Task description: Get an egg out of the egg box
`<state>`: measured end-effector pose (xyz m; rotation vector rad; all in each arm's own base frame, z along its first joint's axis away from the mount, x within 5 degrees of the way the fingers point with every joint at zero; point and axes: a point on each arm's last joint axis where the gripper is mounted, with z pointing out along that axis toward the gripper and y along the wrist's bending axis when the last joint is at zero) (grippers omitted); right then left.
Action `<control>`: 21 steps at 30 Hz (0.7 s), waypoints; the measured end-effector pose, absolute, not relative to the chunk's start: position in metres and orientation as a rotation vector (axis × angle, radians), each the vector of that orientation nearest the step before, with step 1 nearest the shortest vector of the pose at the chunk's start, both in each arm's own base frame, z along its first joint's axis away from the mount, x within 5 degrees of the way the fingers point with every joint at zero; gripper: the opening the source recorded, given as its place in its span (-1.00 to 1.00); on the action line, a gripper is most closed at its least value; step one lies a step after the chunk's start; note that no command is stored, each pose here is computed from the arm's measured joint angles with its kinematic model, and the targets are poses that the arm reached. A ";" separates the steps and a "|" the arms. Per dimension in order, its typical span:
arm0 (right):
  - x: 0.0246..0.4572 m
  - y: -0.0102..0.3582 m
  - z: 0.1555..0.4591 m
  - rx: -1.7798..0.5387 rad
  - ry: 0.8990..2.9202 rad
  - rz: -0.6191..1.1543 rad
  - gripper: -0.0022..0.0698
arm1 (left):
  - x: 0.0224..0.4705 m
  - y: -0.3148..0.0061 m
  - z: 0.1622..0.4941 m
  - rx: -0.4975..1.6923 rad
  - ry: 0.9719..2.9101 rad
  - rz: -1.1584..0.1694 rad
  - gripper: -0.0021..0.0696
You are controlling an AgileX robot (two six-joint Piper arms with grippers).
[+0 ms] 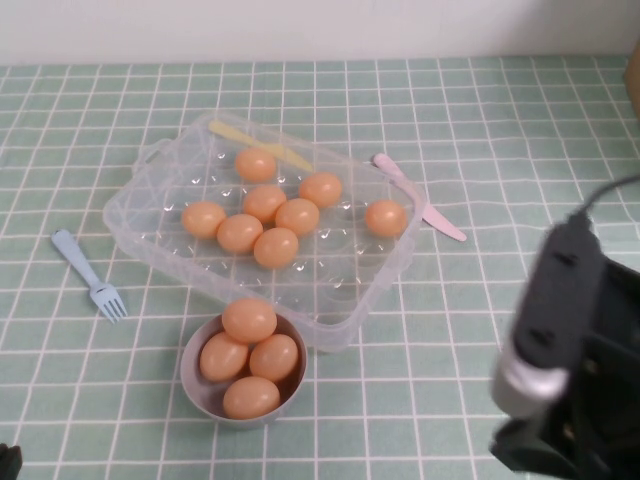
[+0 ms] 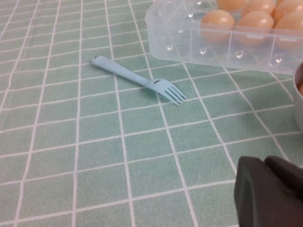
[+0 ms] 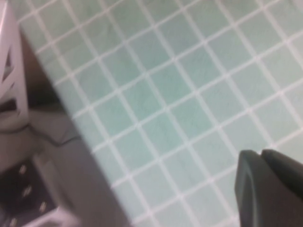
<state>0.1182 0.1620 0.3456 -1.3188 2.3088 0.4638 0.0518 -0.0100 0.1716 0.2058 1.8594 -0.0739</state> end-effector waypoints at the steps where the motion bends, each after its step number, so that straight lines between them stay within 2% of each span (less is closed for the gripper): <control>1: 0.114 0.157 0.345 -1.326 2.317 0.464 -0.98 | 0.052 -0.010 0.172 0.206 1.859 -0.074 -0.95; 7: 0.096 0.137 0.346 -1.383 2.372 0.432 -0.98 | 0.052 -0.010 0.172 0.206 1.859 -0.074 -0.95; 15: 0.100 0.132 0.331 -1.390 2.379 0.336 -0.98 | 0.052 -0.010 0.172 0.206 1.859 -0.074 -0.95; 18: 0.107 0.129 0.324 -1.286 2.347 0.360 -0.98 | 0.052 -0.010 0.172 0.206 1.859 -0.074 -0.95; 21: 0.116 0.112 0.312 -1.030 2.329 0.417 -0.98 | 0.052 -0.010 0.172 0.206 1.859 -0.074 -0.95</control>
